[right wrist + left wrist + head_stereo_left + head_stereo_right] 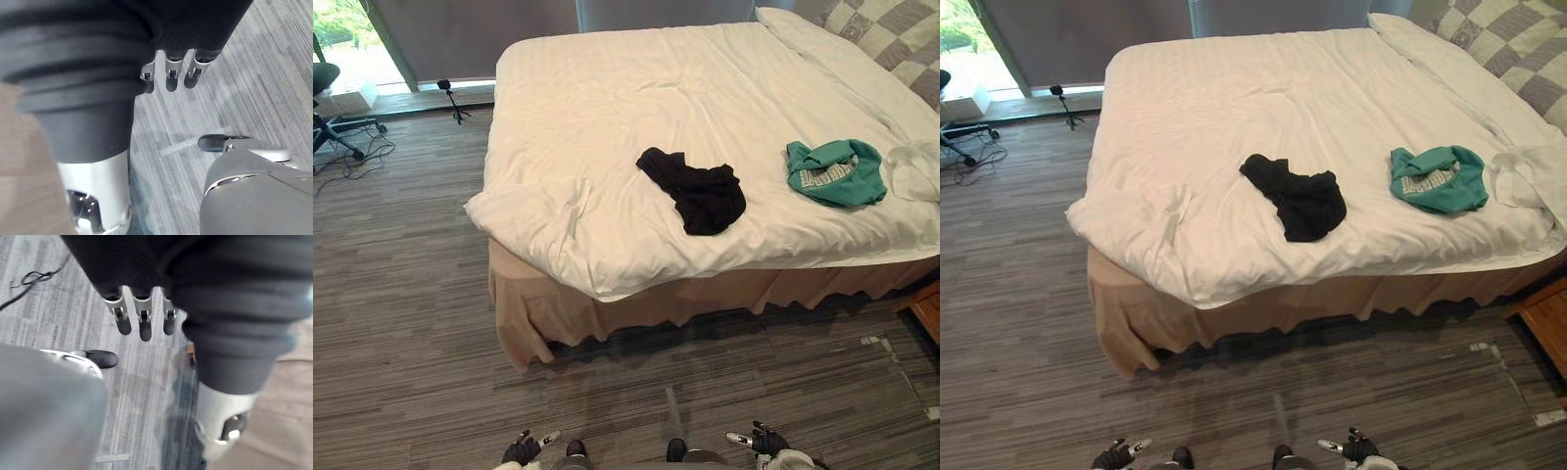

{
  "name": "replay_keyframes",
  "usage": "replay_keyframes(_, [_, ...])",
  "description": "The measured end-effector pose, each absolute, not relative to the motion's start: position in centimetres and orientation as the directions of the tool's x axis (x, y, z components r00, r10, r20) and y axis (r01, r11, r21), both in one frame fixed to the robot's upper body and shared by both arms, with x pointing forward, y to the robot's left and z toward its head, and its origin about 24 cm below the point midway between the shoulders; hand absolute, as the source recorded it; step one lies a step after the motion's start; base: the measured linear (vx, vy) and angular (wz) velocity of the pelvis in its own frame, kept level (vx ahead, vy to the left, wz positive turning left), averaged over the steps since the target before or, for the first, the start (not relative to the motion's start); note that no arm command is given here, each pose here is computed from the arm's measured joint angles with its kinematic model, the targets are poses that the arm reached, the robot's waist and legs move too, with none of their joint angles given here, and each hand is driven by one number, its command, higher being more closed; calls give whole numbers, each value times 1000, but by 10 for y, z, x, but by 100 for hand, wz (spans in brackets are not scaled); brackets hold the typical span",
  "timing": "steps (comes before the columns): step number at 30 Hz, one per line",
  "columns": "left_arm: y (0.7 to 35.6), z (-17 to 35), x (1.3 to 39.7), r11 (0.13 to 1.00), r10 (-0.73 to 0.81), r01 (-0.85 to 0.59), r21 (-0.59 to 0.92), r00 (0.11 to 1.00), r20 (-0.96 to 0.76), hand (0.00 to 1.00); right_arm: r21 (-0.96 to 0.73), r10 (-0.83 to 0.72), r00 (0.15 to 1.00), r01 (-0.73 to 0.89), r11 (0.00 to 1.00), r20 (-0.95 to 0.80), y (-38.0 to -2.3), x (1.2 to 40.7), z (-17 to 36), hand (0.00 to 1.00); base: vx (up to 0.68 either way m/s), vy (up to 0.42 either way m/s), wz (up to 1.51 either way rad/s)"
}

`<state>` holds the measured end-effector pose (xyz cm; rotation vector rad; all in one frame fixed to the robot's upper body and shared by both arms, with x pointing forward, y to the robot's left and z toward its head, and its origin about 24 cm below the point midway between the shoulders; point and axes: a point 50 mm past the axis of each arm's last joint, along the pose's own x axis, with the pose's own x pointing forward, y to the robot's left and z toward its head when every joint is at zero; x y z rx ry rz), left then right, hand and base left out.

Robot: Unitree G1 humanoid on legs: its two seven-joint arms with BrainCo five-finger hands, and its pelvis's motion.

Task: Tidy the bed and pick cloth on bed and put in laundry

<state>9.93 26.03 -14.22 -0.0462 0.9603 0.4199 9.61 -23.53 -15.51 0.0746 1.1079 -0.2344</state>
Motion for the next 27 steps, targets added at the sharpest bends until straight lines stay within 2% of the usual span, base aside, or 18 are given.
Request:
replay_keyframes(2, [278, -130, 121, 915, 365, -361, 182, 544, -755, 0, -48, -135, 414, 215, 975, -900, -233, 88, -157, 0, 29, -34, -14])
replay_keyframes(5, [277, -118, 152, 912, 365, -388, 134, 618, -697, 0, -62, -149, 389, 229, 972, -909, -235, 76, -159, 0, 42, -30, 20])
replay_keyframes(8, [281, -96, 181, 874, 433, -480, 74, 700, -568, 0, -74, -157, 382, 225, 971, -911, -237, 75, -159, 0, 13, -10, 5])
replay_keyframes(9, [288, -80, 193, 836, 502, -547, 52, 722, -477, 0, -80, -162, 381, 222, 972, -910, -238, 76, -159, 0, 0, 0, 0])
replay_keyframes(10, [304, -58, 203, 781, 593, -623, 34, 724, -353, 0, -91, -167, 376, 210, 973, -911, -238, 74, -159, 0, 0, 0, 0])
replay_keyframes(11, [312, -47, 207, 761, 626, -649, 30, 721, -298, 0, -98, -169, 372, 202, 975, -913, -238, 74, -159, 0, 0, 0, 0])
replay_keyframes(13, [350, 2, 218, 675, 737, -738, 23, 672, -71, 0, -123, -188, 360, 196, 973, -914, -238, 71, -159, 0, 0, 0, 0])
replay_keyframes(16, [384, 63, 226, 611, 781, -791, -17, 600, 174, 0, -151, -216, 346, 204, 967, -913, -240, 65, -159, 0, 18, -5, -1])
replay_keyframes(18, [396, 99, 231, 616, 754, -788, -13, 585, 298, 0, -168, -230, 335, 203, 965, -914, -241, 61, -159, 0, 53, -7, -6])
replay_keyframes(22, [395, 143, 247, 697, 625, -714, 74, 654, 426, 0, -180, -232, 306, 189, 965, -923, -240, 53, -161, 0, -2, -6, -7])
replay_keyframes(26, [381, 153, 268, 753, 534, -639, 158, 734, 420, 0, -179, -230, 305, 187, 966, -924, -239, 52, -161, 0, -79, -28, -6])
replay_keyframes(27, [370, 159, 282, 782, 483, -594, 190, 770, 417, 0, -179, -230, 326, 181, 967, -917, -239, 57, -159, 0, -114, -30, 1])
